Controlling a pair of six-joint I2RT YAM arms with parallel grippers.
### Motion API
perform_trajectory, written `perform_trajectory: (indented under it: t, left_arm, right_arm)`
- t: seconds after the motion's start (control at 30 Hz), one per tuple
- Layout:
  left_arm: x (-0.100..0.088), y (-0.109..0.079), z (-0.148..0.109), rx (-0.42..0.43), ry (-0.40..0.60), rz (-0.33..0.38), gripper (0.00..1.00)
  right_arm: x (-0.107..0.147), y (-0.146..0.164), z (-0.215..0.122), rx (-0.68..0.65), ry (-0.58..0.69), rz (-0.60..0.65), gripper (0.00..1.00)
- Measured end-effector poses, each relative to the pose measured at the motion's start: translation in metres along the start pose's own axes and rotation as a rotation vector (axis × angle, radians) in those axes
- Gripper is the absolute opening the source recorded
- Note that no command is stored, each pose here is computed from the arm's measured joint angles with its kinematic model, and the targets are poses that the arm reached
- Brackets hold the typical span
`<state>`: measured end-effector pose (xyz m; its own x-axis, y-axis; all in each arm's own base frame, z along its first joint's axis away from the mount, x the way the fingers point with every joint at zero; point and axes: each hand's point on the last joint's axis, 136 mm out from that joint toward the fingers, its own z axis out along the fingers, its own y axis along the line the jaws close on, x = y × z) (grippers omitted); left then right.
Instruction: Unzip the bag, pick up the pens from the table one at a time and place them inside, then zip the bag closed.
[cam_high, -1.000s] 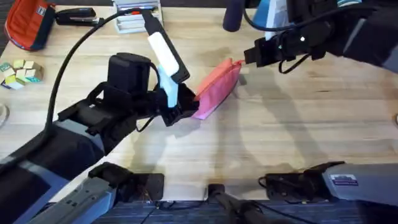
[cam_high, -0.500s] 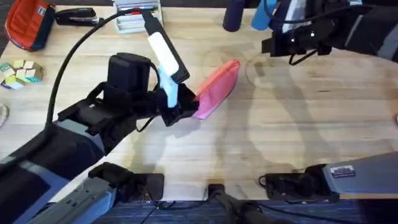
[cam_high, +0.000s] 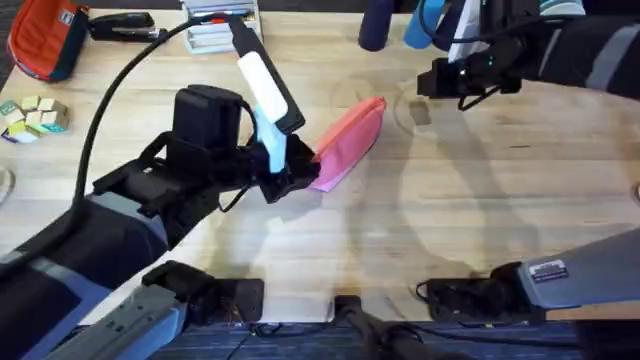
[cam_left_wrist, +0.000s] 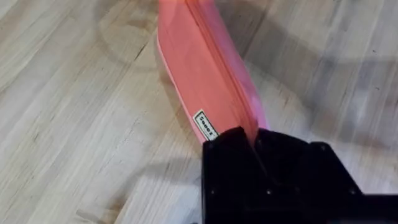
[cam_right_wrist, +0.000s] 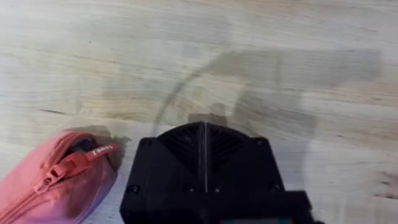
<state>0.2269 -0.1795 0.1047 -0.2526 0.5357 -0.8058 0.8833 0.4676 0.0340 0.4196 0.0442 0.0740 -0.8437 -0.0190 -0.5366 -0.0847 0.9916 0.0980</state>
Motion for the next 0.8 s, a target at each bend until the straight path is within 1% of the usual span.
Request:
perform_trajectory:
  t: [0.13, 0.17, 0.27, 0.4, 0.43, 0.47, 0.67, 0.8]
  left_arm:
    - [0.0, 0.0, 0.0, 0.0, 0.0, 0.0, 0.043]
    - [0.0, 0.0, 0.0, 0.0, 0.0, 0.001, 0.043]
    - [0.0, 0.0, 0.0, 0.0, 0.0, 0.0, 0.043]
    - [0.0, 0.0, 0.0, 0.0, 0.0, 0.0, 0.043]
    - [0.0, 0.0, 0.0, 0.0, 0.0, 0.0, 0.043]
    - [0.0, 0.0, 0.0, 0.0, 0.0, 0.0, 0.043]
    - [0.0, 0.0, 0.0, 0.0, 0.0, 0.0, 0.043]
    - [0.0, 0.0, 0.0, 0.0, 0.0, 0.001, 0.043]
  right_arm:
    - [0.001, 0.001, -0.004, -0.001, 0.005, -0.001, 0.042]
    - [0.001, 0.002, -0.008, -0.001, 0.003, -0.004, 0.098]
    - [-0.002, 0.009, -0.024, -0.008, -0.013, -0.035, 0.404]
    - [-0.002, 0.031, -0.053, -0.034, -0.03, -0.117, 0.952]
    - [0.0, 0.037, -0.061, -0.043, -0.028, -0.136, 0.986]
    - [0.002, 0.043, -0.068, -0.05, -0.027, -0.152, 0.993]
    - [0.018, 0.068, -0.1, -0.089, -0.012, -0.219, 0.997]
    - [0.017, 0.079, -0.12, -0.109, -0.05, -0.249, 0.997]
